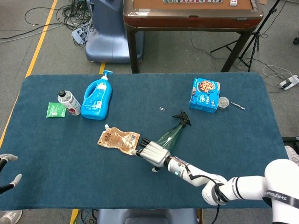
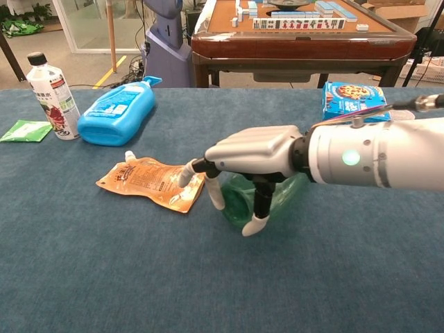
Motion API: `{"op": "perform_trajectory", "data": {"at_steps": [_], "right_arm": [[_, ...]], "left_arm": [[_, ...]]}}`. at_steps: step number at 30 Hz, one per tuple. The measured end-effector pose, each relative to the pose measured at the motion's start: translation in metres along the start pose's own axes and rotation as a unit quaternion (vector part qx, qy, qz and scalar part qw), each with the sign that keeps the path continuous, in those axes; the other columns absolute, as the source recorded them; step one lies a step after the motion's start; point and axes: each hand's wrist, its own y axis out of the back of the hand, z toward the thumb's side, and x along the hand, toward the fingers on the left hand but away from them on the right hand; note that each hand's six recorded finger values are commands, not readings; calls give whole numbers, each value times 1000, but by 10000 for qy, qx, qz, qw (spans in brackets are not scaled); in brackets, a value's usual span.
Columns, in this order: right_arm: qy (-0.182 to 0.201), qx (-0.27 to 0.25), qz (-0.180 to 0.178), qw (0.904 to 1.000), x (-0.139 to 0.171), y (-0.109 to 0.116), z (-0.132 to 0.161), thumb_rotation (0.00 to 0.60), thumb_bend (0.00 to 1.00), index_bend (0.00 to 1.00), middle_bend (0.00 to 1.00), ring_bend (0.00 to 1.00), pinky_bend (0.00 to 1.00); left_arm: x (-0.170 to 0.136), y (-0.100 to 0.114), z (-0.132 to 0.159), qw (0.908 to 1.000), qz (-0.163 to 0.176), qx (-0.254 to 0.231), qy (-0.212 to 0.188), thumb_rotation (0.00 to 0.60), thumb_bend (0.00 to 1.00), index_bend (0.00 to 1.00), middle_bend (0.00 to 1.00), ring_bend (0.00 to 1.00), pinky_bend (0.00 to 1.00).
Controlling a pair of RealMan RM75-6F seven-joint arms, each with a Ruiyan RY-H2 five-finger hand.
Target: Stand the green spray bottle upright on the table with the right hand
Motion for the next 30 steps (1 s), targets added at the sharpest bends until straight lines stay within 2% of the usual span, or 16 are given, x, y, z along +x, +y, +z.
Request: {"op": "perform_trajectory", "data": {"at_steps": [9, 11, 13, 16, 18, 23, 26, 30], "right_arm": [[-469, 87, 117, 9988, 45, -13, -45, 600, 46, 237, 460, 135, 81], [-565, 42, 121, 9983, 50, -14, -52, 600, 46, 237, 417, 135, 81], [-602, -70, 69, 9981, 51, -11, -54, 600, 46, 237, 329, 135, 81], [-608, -308, -103, 9976, 49, -2, -53, 600, 45, 230, 224, 135, 81], [-602, -485, -300, 9966, 49, 8, -53, 600, 46, 215, 193, 135, 81], [-761, -633, -637, 9930, 59, 30, -64, 600, 46, 165, 194, 135, 81], [-1045, -665, -736, 9896, 72, 39, -82, 600, 48, 144, 219, 135, 81], [-1597, -803, -831, 9804, 95, 47, -114, 600, 81, 90, 253, 135, 81]], "left_arm": [[2, -1, 1, 10000, -5, 0, -14, 600, 255, 359, 310, 292, 162], [3, -1, 3, 10000, -7, 2, -29, 600, 255, 359, 310, 292, 162], [3, -1, 5, 10000, -5, -2, -50, 600, 255, 359, 310, 292, 162], [4, -1, 7, 10000, -5, 0, -75, 600, 255, 359, 310, 292, 162], [3, -1, 7, 10000, -8, 6, -63, 600, 255, 359, 310, 292, 162], [3, 0, 2, 10000, -9, 8, 6, 600, 255, 359, 310, 292, 162], [3, -1, 0, 10000, -22, 13, 17, 600, 255, 359, 310, 292, 162], [4, -3, 0, 10000, -47, 2, -1, 600, 255, 359, 310, 292, 162]]}}
